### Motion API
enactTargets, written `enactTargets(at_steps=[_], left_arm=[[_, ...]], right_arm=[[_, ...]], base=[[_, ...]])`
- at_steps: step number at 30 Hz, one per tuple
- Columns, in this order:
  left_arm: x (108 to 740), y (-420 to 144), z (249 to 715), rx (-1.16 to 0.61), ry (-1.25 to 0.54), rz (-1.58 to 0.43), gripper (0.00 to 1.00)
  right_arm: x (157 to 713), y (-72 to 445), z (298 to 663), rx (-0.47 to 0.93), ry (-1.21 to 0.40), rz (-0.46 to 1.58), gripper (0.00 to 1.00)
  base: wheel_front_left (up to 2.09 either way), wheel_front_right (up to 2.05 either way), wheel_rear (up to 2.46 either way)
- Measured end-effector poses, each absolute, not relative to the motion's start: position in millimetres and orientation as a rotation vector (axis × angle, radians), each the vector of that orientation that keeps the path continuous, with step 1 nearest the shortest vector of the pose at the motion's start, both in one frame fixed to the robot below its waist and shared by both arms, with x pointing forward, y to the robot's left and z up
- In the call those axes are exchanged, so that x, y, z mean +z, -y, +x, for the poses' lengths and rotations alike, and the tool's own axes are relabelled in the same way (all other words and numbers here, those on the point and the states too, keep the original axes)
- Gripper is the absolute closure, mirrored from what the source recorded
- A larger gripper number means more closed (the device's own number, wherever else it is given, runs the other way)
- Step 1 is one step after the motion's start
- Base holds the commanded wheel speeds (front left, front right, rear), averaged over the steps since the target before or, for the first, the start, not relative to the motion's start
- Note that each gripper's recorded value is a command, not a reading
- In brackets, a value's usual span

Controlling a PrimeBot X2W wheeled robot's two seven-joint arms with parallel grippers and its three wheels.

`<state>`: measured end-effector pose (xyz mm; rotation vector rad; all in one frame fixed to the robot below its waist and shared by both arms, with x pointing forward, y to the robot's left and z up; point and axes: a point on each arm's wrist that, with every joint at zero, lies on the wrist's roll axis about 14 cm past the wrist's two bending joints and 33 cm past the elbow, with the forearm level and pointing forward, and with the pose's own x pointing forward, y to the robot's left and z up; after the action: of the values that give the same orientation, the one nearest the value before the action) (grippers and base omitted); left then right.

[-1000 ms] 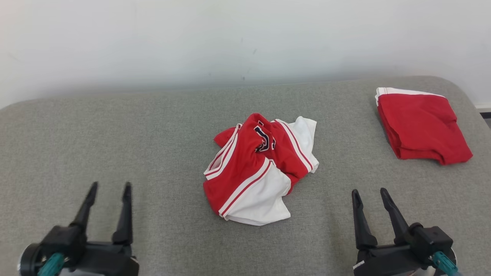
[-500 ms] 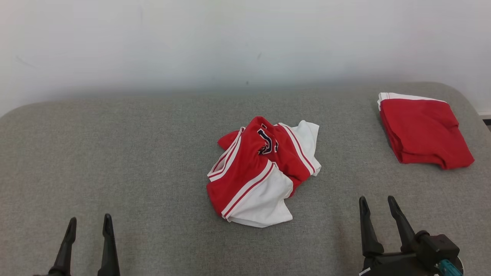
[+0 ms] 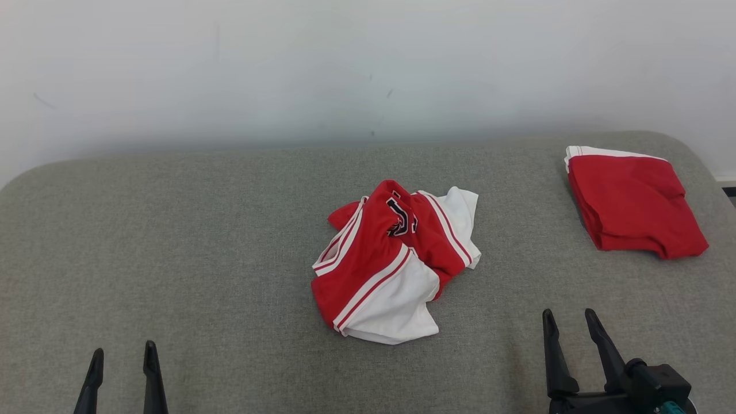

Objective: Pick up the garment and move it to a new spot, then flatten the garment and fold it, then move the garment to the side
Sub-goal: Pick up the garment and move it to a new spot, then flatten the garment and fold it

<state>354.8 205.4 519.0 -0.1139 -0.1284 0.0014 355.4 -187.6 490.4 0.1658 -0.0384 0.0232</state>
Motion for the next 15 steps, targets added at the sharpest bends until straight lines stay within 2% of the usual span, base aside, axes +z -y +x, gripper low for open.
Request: enactTargets(at_steps=[15], left_arm=[[514.3, -200.4, 351.0, -0.005, 0.115, -0.121, 0.00]], right_arm=[[489.4, 184.8, 355.0, 0.032, 0.035, 0.166, 0.00]], base=[[0.00, 0.00, 0.00]])
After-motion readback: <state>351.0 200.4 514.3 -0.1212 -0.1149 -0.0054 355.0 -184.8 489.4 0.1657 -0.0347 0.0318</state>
